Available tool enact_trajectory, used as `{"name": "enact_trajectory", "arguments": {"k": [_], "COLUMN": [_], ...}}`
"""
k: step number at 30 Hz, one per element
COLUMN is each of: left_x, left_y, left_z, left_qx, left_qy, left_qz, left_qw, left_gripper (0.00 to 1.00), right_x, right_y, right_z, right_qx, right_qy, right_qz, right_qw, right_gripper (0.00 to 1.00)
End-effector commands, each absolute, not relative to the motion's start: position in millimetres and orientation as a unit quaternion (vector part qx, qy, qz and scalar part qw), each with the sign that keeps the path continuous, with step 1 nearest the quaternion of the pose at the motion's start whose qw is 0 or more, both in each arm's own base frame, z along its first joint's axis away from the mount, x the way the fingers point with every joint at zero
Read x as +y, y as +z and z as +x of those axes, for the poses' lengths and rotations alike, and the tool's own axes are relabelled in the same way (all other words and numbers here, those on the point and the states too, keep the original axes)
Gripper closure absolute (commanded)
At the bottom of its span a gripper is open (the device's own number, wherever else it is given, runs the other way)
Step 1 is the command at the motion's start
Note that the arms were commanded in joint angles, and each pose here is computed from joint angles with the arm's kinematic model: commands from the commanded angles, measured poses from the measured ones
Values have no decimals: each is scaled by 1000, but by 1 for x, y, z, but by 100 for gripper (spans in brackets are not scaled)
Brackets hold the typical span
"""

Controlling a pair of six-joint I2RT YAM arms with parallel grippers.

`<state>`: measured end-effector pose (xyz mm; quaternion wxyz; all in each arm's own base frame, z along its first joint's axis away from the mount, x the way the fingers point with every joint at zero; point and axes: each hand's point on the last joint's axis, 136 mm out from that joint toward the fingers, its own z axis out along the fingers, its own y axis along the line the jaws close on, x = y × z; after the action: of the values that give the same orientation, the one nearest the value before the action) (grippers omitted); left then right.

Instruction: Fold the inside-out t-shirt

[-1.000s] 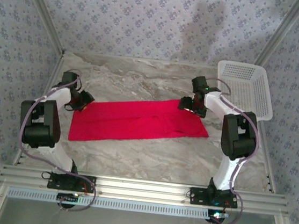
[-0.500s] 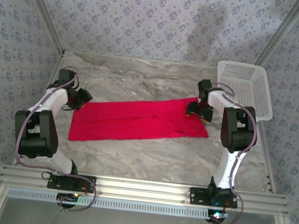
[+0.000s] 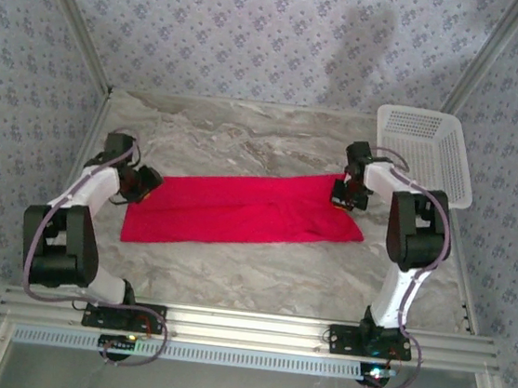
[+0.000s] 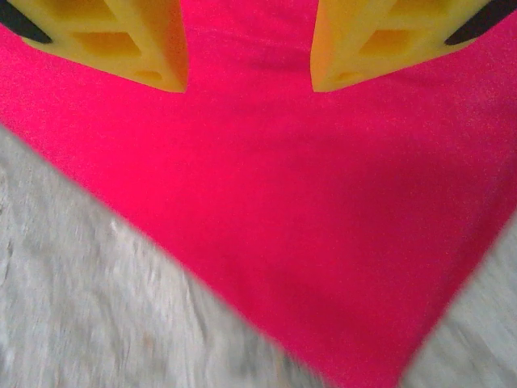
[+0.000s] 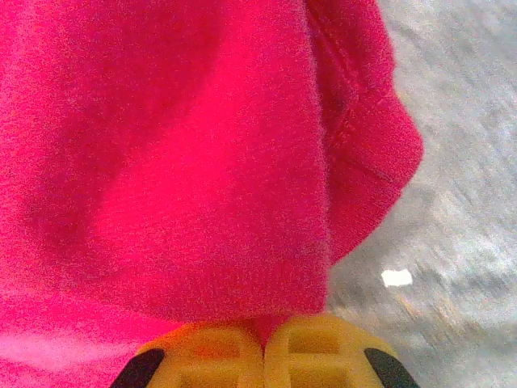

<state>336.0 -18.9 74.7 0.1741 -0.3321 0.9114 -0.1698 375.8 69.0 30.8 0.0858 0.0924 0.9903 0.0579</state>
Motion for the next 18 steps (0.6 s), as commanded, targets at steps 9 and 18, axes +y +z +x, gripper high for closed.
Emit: {"name": "enact_trajectory", "arguments": {"k": [9, 18], "left_x": [-49, -13], "left_y": [129, 141], "left_z": [368, 364], "left_qx": [905, 887], "left_qy": [-212, -226], "left_qz": [-294, -327], "left_qw": [222, 234], "left_gripper": [57, 56], "right_x": [45, 97], "right_y": [92, 163], "right_z": [359, 350], "right_qx": [983, 972], "right_qy": [44, 78], "right_qz": [103, 60], "right_qw": [146, 212], "right_gripper": [100, 100]}}
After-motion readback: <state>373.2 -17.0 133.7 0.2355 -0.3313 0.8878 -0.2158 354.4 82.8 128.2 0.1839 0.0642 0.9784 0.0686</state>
